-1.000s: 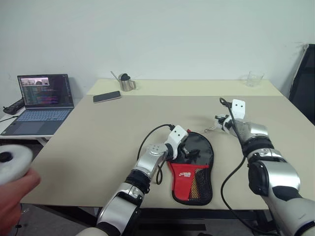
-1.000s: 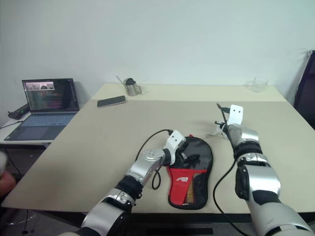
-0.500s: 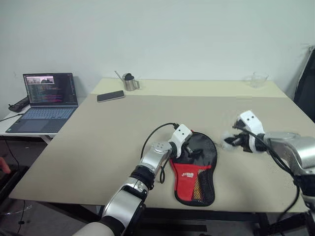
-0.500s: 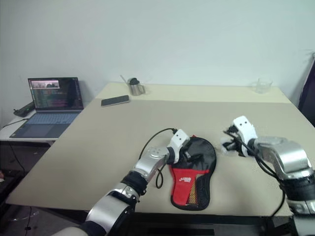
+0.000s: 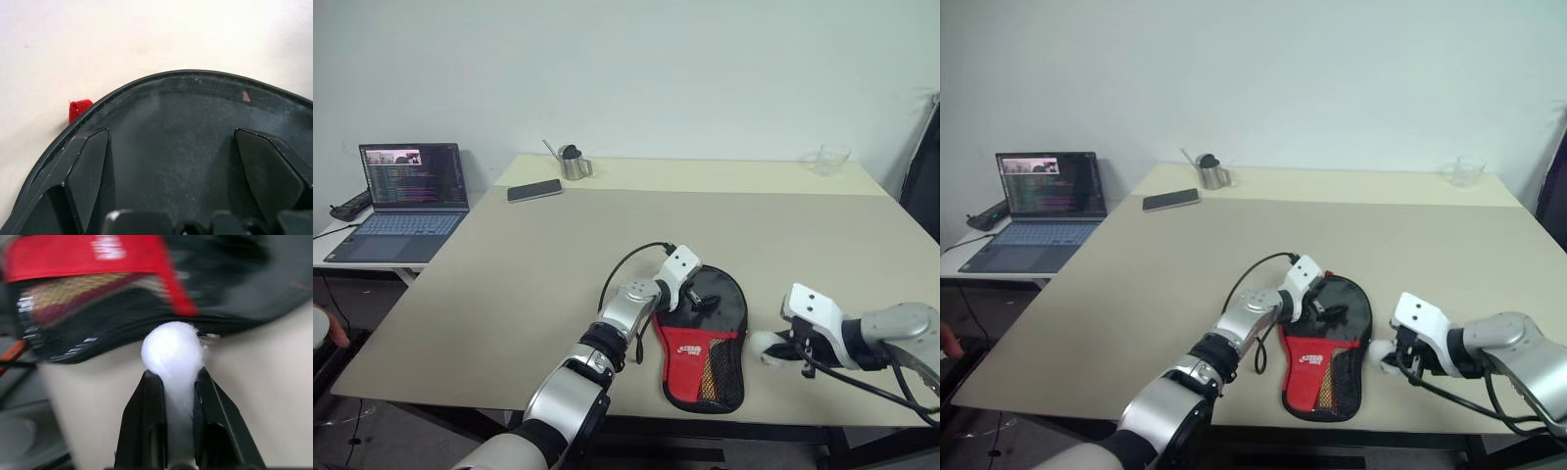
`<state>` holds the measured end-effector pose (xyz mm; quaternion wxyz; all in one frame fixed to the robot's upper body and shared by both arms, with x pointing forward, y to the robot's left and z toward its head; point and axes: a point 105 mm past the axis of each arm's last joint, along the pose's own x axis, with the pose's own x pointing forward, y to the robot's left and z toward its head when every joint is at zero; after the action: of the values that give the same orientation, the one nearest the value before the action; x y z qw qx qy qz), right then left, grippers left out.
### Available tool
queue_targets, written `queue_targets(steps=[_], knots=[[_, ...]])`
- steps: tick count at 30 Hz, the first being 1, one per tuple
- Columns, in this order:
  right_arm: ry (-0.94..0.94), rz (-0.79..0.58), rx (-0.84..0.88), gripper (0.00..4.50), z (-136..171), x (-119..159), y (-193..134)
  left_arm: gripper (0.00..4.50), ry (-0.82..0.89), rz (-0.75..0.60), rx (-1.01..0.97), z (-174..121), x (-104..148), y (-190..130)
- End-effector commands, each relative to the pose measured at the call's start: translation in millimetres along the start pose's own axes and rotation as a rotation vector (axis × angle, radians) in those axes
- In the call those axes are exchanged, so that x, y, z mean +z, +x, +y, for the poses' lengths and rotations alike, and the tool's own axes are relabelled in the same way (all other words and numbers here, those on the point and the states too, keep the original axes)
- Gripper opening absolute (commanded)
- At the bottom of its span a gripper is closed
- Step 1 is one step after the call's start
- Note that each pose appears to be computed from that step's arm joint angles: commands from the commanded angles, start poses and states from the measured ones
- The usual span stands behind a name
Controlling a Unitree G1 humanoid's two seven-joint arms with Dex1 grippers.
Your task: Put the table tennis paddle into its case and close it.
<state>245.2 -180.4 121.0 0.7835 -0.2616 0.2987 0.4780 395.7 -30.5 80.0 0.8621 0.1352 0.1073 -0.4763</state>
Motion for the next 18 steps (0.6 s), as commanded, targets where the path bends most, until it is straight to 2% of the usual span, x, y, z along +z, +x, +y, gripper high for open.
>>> queue_targets(steps=[1, 7, 18], knots=[[-0.034, -0.035, 0.157, 0.23, 29, 8, -7, 4.5, -0.03, 0.161, 0.007, -6, -46, -1], [0.026, -0.072, 0.314, 0.23, 59, 4, -6, 4.5, -0.027, 0.18, 0.021, -5, -47, 0], [0.116, -0.103, 0.432, 0.23, 90, -1, -3, 4.5, -0.023, 0.194, 0.02, -5, -50, 1]])
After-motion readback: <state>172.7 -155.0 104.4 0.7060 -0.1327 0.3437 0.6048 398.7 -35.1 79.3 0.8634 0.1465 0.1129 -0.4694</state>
